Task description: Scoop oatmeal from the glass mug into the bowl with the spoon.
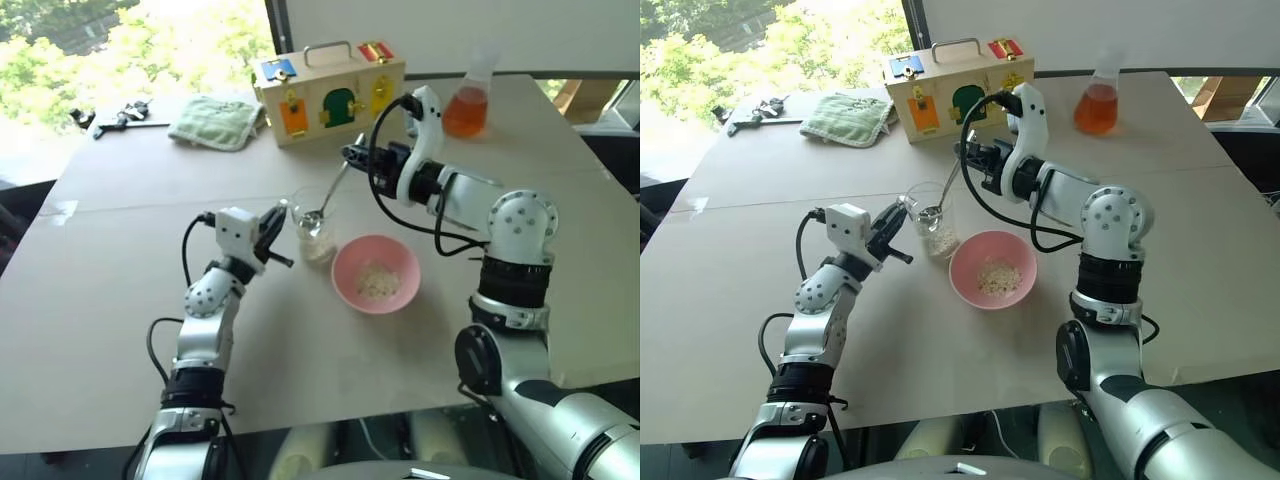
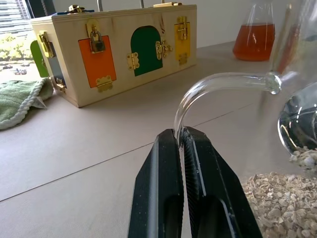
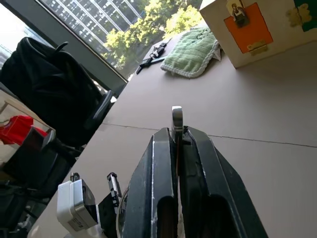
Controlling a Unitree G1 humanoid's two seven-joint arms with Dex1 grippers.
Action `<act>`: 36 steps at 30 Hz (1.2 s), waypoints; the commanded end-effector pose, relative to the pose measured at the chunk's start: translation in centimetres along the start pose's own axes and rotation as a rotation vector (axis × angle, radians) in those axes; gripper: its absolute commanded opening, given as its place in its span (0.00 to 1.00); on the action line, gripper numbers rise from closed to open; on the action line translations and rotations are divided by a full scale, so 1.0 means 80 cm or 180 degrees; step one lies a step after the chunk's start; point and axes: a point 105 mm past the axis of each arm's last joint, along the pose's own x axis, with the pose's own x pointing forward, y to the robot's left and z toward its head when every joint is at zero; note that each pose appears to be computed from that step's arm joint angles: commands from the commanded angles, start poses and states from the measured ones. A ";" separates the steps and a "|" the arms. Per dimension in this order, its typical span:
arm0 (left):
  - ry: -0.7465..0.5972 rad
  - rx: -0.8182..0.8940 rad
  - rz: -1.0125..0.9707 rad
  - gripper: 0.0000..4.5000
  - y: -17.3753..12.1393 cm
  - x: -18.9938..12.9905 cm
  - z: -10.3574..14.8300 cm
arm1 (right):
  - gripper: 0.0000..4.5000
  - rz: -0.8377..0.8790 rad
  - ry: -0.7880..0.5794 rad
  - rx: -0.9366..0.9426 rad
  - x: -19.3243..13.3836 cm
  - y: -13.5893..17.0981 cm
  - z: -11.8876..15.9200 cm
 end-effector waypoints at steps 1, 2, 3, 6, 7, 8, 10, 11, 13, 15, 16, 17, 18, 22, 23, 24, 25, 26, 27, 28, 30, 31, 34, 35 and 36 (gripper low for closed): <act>0.0120 0.0025 -0.0082 0.00 -0.008 0.001 -0.013 | 0.00 0.0174 -0.0070 0.0070 -0.003 0.018 0.013; 0.0113 0.0021 -0.0082 0.00 -0.008 0.001 -0.012 | 0.00 0.0155 -0.0076 0.0100 -0.004 0.017 0.014; 0.0101 0.0014 -0.0082 0.00 -0.009 0.002 -0.012 | 0.00 0.0132 -0.0091 0.0146 -0.006 0.014 0.015; 0.0078 -0.0005 -0.0086 0.00 -0.012 0.004 -0.011 | 0.00 0.0061 -0.0121 0.0213 -0.010 0.007 0.021; 0.0073 -0.0011 -0.0087 0.00 -0.013 0.004 -0.011 | 0.00 0.0035 -0.0134 0.0238 -0.011 0.005 0.024; 0.0068 -0.0016 -0.0087 0.00 -0.014 0.004 -0.011 | 0.00 0.0018 -0.0147 0.0256 -0.012 0.003 0.026; 0.0059 -0.0026 -0.0083 0.00 -0.016 0.005 -0.011 | 0.00 -0.0003 -0.0182 0.0305 -0.014 0.001 0.032; 0.0057 -0.0029 -0.0080 0.00 -0.016 0.005 -0.011 | 0.00 -0.0005 -0.0194 0.0322 -0.015 0.001 0.034; 0.0054 -0.0034 -0.0072 0.00 -0.017 0.004 -0.011 | 0.00 -0.0004 -0.0223 0.0363 -0.016 0.001 0.039; 0.0055 -0.0037 -0.0065 0.00 -0.017 0.004 -0.011 | 0.00 -0.0006 -0.0241 0.0394 -0.017 0.001 0.043; 0.0053 -0.0035 -0.0062 0.00 -0.017 0.004 -0.011 | 0.00 -0.0003 -0.0251 0.0409 -0.018 0.001 0.046; 0.0052 -0.0034 -0.0061 0.00 -0.017 0.004 -0.011 | 0.00 -0.0001 -0.0255 0.0419 -0.018 0.001 0.047; 0.0047 -0.0034 -0.0048 0.00 -0.016 0.003 -0.010 | 0.00 0.0002 -0.0263 0.0430 -0.020 0.000 0.049; 0.0024 -0.0047 -0.0002 0.00 -0.015 0.003 -0.008 | 0.00 -0.0006 -0.0278 0.0505 -0.024 -0.004 0.053; 0.0022 -0.0051 0.0002 0.00 -0.015 0.003 -0.008 | 0.00 -0.0020 -0.0279 0.0515 -0.025 -0.005 0.054; 0.0020 -0.0055 0.0008 0.00 -0.015 0.002 -0.008 | 0.00 -0.0031 -0.0285 0.0528 -0.026 -0.006 0.055; 0.0020 -0.0061 0.0013 0.00 -0.015 0.002 -0.008 | 0.00 -0.0037 -0.0295 0.0545 -0.027 -0.007 0.056; 0.0020 -0.0066 0.0017 0.00 -0.015 0.002 -0.009 | 0.00 -0.0040 -0.0304 0.0558 -0.028 -0.007 0.057; 0.0021 -0.0069 0.0020 0.00 -0.015 0.002 -0.009 | 0.00 -0.0042 -0.0309 0.0567 -0.028 -0.007 0.058; 0.0022 -0.0073 0.0022 0.00 -0.015 0.002 -0.009 | 0.00 -0.0045 -0.0320 0.0593 -0.029 -0.007 0.058; 0.0020 -0.0084 0.0032 0.00 -0.015 0.002 -0.009 | 0.00 -0.0042 -0.0340 0.0667 -0.029 -0.008 0.058; 0.0015 -0.0092 0.0039 0.00 -0.015 0.002 -0.009 | 0.00 -0.0042 -0.0348 0.0717 -0.030 -0.008 0.057; -0.0005 -0.0110 0.0050 0.00 -0.015 0.002 -0.009 | 0.00 -0.0045 -0.0368 0.0848 -0.031 -0.009 0.055; -0.0010 -0.0115 0.0053 0.00 -0.015 0.003 -0.009 | 0.00 -0.0046 -0.0375 0.0886 -0.031 -0.010 0.055; -0.0038 -0.0154 0.0069 0.00 -0.015 0.004 -0.008 | 0.00 -0.0051 -0.0390 0.0952 -0.031 -0.011 0.054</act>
